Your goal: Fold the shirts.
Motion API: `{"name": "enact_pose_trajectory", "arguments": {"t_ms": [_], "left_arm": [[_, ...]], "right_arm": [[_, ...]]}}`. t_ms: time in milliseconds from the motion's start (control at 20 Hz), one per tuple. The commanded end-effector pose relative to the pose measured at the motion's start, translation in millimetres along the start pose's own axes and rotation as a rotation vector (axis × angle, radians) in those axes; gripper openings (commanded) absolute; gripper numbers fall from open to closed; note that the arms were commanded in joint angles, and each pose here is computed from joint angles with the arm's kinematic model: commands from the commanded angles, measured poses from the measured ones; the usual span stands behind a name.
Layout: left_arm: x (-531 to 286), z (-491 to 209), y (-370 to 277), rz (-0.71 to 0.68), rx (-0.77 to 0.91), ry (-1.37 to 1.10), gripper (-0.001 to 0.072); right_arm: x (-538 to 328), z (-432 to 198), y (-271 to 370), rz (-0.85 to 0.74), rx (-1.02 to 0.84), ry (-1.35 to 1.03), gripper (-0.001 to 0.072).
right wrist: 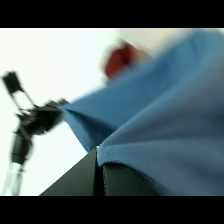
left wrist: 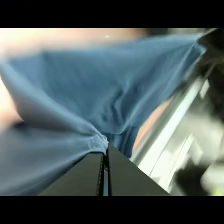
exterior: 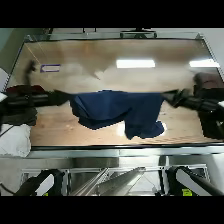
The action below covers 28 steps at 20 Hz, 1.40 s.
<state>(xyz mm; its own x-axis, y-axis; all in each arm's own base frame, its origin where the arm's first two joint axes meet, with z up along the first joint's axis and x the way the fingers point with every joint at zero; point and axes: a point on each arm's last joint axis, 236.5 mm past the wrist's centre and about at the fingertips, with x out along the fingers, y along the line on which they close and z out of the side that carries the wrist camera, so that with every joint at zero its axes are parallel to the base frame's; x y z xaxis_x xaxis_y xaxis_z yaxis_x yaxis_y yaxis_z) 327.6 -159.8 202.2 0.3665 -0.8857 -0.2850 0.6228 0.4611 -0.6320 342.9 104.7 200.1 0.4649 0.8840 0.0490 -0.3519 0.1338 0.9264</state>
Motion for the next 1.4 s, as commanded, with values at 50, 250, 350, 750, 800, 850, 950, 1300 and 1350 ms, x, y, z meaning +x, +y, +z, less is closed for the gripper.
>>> {"name": "enact_pose_trajectory", "arguments": {"t_ms": [50,250,350,750,800,850,950,1300,1350], "left_arm": [[-112,102,-176,-0.186,0.351,-0.443,0.0023],[-155,111,-244,-0.008,0.565,-0.558,0.0023],[-162,117,-250,0.074,0.601,-0.589,0.0023],[-125,129,-68,0.036,0.135,-0.435,0.0023],[-101,122,-32,0.026,0.063,-0.393,0.0023],[-79,112,1,0.027,0.012,-0.355,0.0022],[-38,88,68,0.046,-0.11,-0.29,0.0023],[26,20,229,0.074,-0.321,-0.123,0.0065],[17,25,233,0.051,-0.328,-0.118,0.0353]], "right_arm": [[-47,12,241,0.327,-0.603,-0.175,0.0018],[-46,-25,320,0.196,-0.943,-0.272,0.0017],[-40,-29,330,0.091,-1.056,-0.328,0.0018],[-34,92,217,-0.263,-1.025,-0.403,0.0017],[-12,104,177,-0.269,-0.953,-0.336,0.0017],[16,116,125,-0.301,-0.874,-0.263,0.0017],[67,128,13,-0.398,-0.733,-0.148,0.0017],[94,153,-225,-0.546,-0.272,-0.197,0.0384],[87,159,-218,-0.507,-0.247,-0.21,0.0386]]}}
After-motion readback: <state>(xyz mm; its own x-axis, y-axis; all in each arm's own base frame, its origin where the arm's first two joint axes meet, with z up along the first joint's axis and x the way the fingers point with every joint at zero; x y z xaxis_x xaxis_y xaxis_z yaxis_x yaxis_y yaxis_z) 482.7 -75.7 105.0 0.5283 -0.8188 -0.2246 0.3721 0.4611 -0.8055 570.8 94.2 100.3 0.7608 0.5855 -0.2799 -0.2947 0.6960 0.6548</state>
